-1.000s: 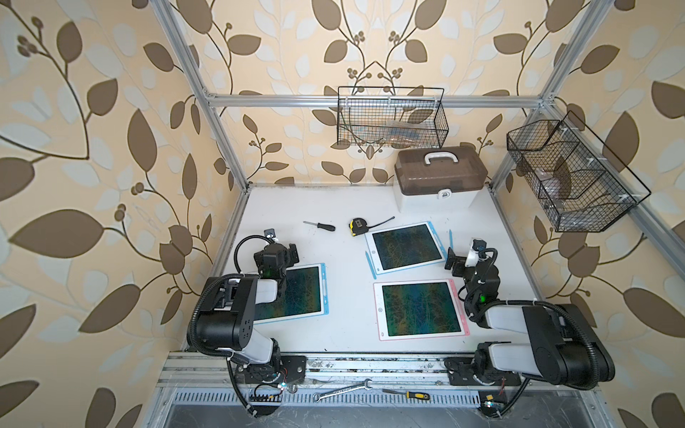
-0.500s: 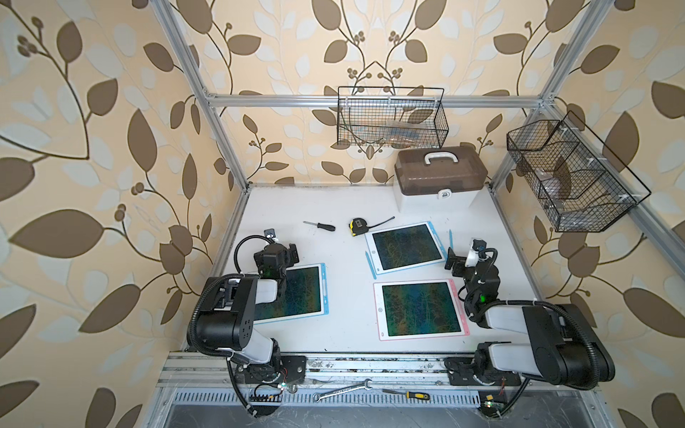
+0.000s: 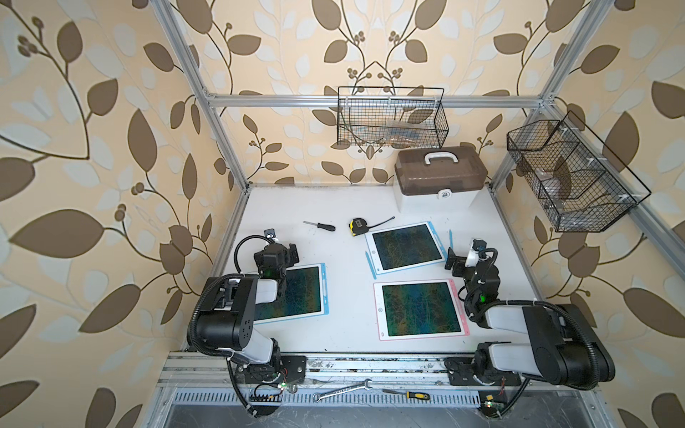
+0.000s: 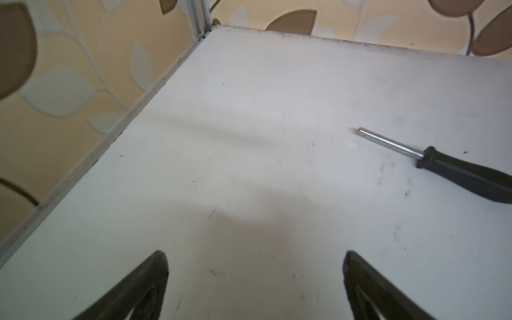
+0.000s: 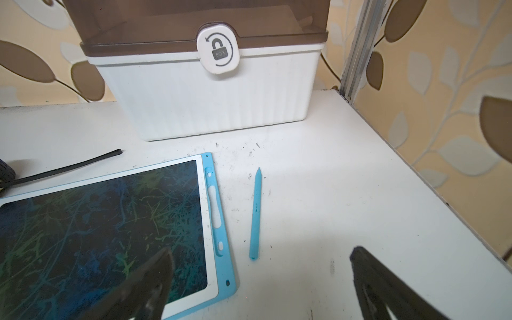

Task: Place the stylus back onto the writing tablet
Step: Adjust the stylus at the center of the board.

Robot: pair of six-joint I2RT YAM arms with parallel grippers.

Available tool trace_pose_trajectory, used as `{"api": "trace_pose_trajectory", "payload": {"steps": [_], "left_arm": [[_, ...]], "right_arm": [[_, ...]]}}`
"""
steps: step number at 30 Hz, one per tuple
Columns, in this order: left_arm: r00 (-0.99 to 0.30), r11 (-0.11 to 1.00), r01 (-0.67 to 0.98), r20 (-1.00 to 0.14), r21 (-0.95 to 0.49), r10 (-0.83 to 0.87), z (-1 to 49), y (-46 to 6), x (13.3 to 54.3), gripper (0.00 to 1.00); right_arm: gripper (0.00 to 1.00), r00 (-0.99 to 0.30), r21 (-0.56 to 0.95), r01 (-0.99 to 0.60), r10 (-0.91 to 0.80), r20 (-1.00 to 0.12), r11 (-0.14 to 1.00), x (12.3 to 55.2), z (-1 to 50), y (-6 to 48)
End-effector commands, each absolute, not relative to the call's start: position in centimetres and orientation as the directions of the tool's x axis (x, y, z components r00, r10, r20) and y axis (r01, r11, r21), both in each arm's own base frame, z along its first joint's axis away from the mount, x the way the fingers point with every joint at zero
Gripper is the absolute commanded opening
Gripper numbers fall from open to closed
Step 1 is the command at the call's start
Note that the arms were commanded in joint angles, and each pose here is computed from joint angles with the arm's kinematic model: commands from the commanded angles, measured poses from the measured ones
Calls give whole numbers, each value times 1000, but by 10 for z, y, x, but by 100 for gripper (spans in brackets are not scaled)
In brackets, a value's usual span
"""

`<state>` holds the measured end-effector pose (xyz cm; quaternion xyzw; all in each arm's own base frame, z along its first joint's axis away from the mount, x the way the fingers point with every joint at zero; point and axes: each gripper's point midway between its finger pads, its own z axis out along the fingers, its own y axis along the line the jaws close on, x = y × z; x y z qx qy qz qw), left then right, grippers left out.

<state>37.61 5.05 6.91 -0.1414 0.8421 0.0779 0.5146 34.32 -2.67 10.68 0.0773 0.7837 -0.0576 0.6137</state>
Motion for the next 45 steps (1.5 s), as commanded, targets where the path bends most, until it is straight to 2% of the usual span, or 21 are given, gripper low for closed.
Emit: {"api": "trace_pose_trajectory", "payload": {"steps": [1, 31, 34, 39, 42, 45], "left_arm": [[-395, 949, -314, -905, -31, -160, 79, 49, 379, 99], [-371, 941, -337, -915, -27, -159, 88, 53, 380, 99], [-445, 938, -346, -878, -11, -174, 106, 54, 382, 99], [-479, 942, -321, -842, -93, -247, 129, 41, 370, 99], [-500, 918, -356, -795, -173, -343, 140, 35, 358, 99], [-545, 894, -373, -721, -248, -428, 148, 23, 348, 99]], "right_arm": [[100, -197, 1, 199, 41, -980, 980, 348, 119, -27], [100, -189, -9, 212, 32, -982, 977, 348, 130, -28], [100, -198, -39, 187, -1, -980, 982, 348, 149, -20], [100, -160, -34, 198, -2, -987, 980, 335, 180, -8], [100, -152, 43, 279, 88, -984, 959, 326, 199, -10], [100, -215, 90, 357, 176, -961, 930, 321, 208, -12]]}}
